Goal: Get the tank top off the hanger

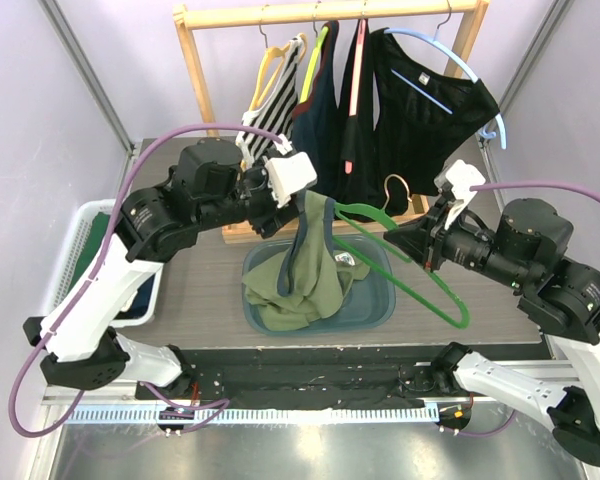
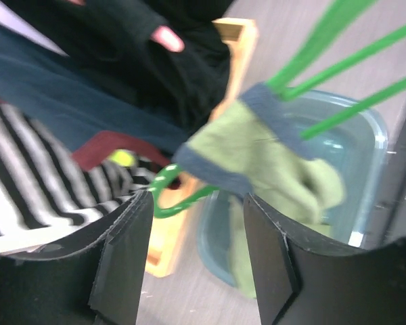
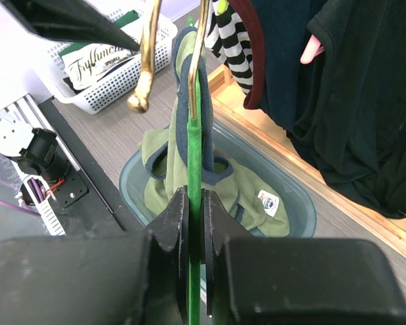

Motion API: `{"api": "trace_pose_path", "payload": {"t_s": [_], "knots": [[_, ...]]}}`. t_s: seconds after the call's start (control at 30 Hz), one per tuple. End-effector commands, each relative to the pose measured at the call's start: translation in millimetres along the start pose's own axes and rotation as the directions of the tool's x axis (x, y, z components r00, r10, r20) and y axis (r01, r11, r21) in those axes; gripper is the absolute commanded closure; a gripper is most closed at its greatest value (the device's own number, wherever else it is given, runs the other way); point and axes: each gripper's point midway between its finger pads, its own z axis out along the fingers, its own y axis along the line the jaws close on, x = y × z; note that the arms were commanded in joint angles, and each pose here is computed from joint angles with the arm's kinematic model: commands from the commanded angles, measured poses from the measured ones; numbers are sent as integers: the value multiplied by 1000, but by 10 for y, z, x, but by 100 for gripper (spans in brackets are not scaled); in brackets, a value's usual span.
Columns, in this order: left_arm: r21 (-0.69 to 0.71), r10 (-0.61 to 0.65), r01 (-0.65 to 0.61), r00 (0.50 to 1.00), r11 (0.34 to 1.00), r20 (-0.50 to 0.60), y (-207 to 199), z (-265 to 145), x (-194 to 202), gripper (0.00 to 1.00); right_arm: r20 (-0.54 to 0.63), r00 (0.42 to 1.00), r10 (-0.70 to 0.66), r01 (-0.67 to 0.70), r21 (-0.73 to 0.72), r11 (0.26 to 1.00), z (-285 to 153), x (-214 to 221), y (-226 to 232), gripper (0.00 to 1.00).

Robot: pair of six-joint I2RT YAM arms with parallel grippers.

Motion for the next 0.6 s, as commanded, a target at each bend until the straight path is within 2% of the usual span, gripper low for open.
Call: {"api": "trace_pose_path", "payload": {"t_s": [0.0,0.17,0.37,0.47,0.5,0.57], "knots": [[124,-98,97,995,988,1,-285,45,29,41,106,994,-7,9,-23,1000,-4,-340,54,99],[144,-140,144,989,979,-38,-361,206,120,45,113,994,-4,7,-33,999,6,-358,72,99],[112,-132,140,988,984,-77,-340,285,274,48,126,992,-12,17,-39,999,-19,-382,86,99],[95,-130,138,988,986,-85,-312,341,297,64,128,992,-9,16,-48,999,-17,-378,100,99],[88,-130,137,988,987,-81,-293,362,281,76,131,991,-8,15,-54,998,-18,-385,111,99],[68,-130,135,988,988,-79,-247,390,260,89,126,992,-6,13,-57,998,-1,-365,114,99]]}}
